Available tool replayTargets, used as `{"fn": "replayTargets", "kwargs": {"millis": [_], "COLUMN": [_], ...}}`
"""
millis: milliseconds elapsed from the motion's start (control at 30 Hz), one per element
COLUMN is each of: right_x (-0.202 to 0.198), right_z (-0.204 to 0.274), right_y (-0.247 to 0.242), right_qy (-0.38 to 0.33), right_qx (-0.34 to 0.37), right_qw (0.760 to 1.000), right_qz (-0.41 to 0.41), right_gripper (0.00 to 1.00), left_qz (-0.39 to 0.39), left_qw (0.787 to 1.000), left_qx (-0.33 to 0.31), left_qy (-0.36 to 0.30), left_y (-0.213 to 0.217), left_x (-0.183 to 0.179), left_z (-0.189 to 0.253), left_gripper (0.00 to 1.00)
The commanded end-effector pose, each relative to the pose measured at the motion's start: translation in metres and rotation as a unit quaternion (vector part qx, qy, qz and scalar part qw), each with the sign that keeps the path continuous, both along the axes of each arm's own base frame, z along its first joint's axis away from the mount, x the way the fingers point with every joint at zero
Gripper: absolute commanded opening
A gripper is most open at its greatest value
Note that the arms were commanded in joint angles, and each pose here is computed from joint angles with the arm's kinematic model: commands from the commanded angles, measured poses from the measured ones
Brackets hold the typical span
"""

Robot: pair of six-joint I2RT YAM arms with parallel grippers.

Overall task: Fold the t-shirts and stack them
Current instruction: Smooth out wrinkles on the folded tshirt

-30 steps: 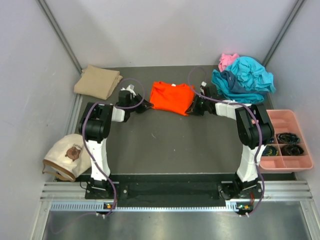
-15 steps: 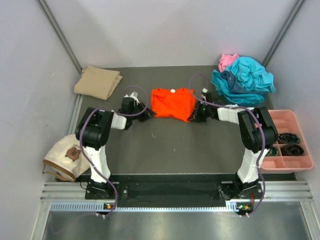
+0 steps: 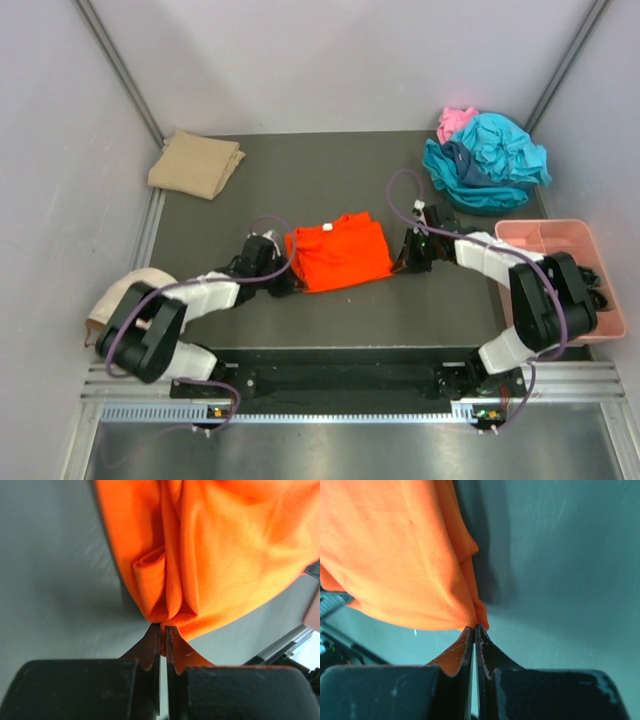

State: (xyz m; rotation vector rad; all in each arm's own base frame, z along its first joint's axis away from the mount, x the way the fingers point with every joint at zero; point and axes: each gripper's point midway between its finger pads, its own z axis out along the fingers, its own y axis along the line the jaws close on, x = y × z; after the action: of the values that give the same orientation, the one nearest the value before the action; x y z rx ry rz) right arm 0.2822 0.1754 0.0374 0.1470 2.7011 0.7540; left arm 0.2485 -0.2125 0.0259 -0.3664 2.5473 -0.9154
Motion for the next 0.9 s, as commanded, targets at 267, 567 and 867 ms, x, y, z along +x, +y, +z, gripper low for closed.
{"fn": "replayTargets", "kwargs": {"millis": [267, 567, 867], "right_x": [-0.036, -0.024, 0.027], "right_z": [0.018, 0.038, 0.052], "right_y": [-0.006, -0.016, 0.013], "right_qy": [0.003, -0.045, -0.1], "right_qx": [0.002, -0.024, 0.038], "right_qw": [0.999, 0.999, 0.994], "right_qz": [0.034, 0.017, 0.004], "right_gripper": [0.02, 0.59, 0.58], "left_qz": [0.046, 0.066, 0.101], "left_qw": [0.99, 0.98, 0.976], "left_qx": [0.128, 0.186, 0.165], "left_qy": [0.027, 0.021, -0.102], "left_y": [0.055, 0.076, 0.071], "left_x": [-0.025, -0.02, 0.03], "left_z": [-0.004, 0.012, 0.081], "left_gripper": [0.05, 0.97, 0.99]}}
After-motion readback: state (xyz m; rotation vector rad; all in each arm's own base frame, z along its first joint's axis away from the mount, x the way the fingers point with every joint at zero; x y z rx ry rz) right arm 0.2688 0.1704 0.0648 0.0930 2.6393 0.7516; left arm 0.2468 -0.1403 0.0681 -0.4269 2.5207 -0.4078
